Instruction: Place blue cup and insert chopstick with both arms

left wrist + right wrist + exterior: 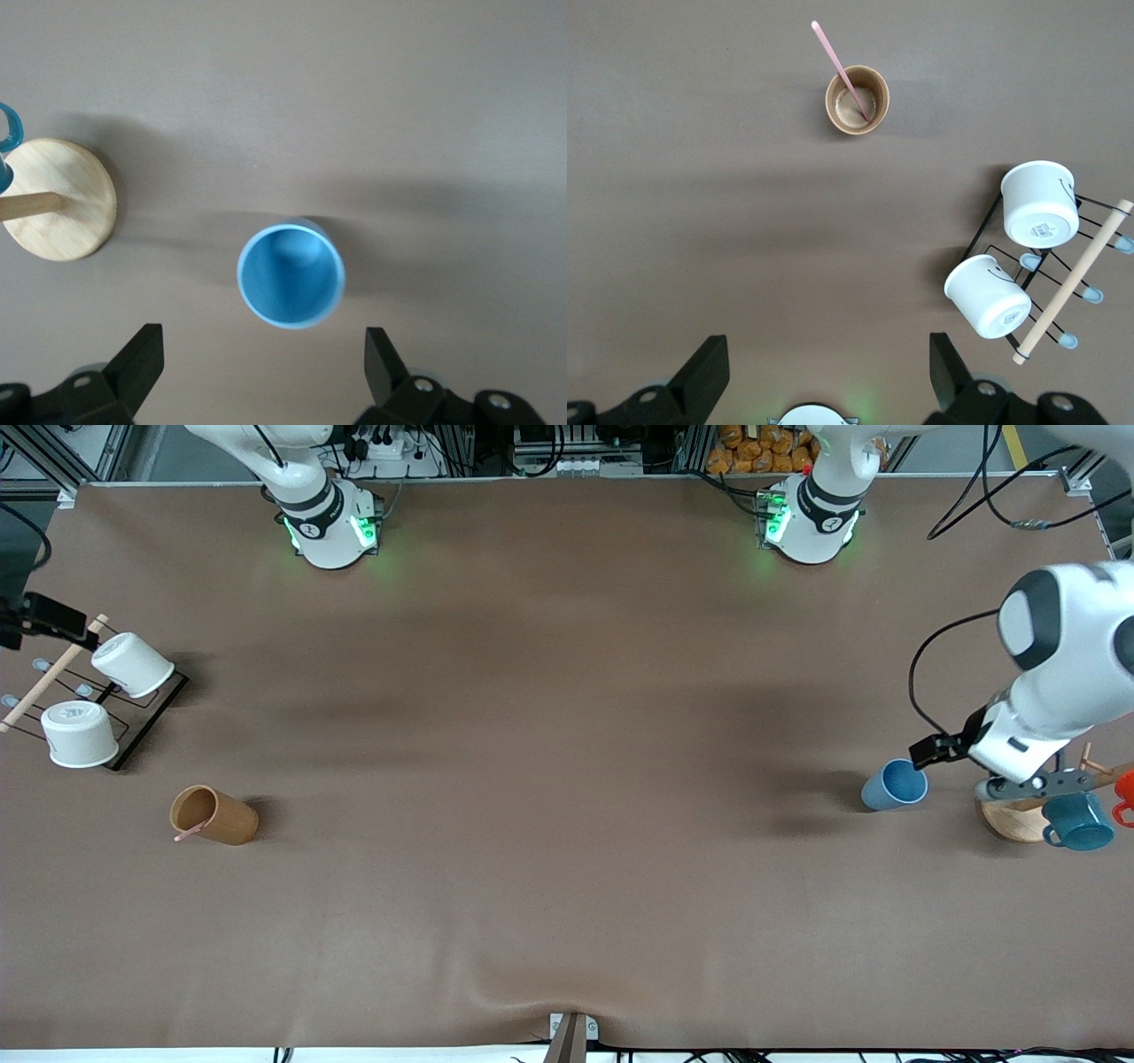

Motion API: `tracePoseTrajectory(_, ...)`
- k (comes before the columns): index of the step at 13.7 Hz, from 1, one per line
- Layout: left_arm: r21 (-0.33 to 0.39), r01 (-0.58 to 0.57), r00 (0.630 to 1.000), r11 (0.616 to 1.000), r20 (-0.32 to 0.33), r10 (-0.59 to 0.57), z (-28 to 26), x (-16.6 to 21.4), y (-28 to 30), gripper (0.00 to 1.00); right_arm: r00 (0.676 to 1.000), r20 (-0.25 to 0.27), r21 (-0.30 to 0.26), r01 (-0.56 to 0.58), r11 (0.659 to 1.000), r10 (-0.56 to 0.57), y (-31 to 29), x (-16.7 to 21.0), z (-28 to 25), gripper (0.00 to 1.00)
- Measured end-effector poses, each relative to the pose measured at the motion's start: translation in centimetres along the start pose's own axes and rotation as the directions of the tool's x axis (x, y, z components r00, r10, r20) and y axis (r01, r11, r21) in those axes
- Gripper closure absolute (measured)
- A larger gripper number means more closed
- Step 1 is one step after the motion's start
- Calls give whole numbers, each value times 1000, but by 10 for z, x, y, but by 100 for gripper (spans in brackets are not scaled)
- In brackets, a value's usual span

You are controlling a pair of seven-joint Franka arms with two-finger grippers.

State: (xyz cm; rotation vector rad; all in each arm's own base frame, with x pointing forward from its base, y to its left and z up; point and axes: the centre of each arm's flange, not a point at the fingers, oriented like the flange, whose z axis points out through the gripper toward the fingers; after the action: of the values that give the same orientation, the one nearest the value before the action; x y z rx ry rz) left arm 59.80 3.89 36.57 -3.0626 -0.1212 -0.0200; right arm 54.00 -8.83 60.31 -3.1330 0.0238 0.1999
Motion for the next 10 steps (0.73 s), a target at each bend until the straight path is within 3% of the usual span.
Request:
tracePoseTrajectory(5, -5, 14, 1000, 1000, 10, -14, 51, -5, -21, 0, 998, -65, -12, -3, 1000, 3, 7, 19, 6, 0)
tracePoseTrajectory(10, -8, 15, 999, 1000, 33, -14, 82, -5, -21, 12, 1000, -27, -18, 1, 1000, -1, -18, 84, 61, 0)
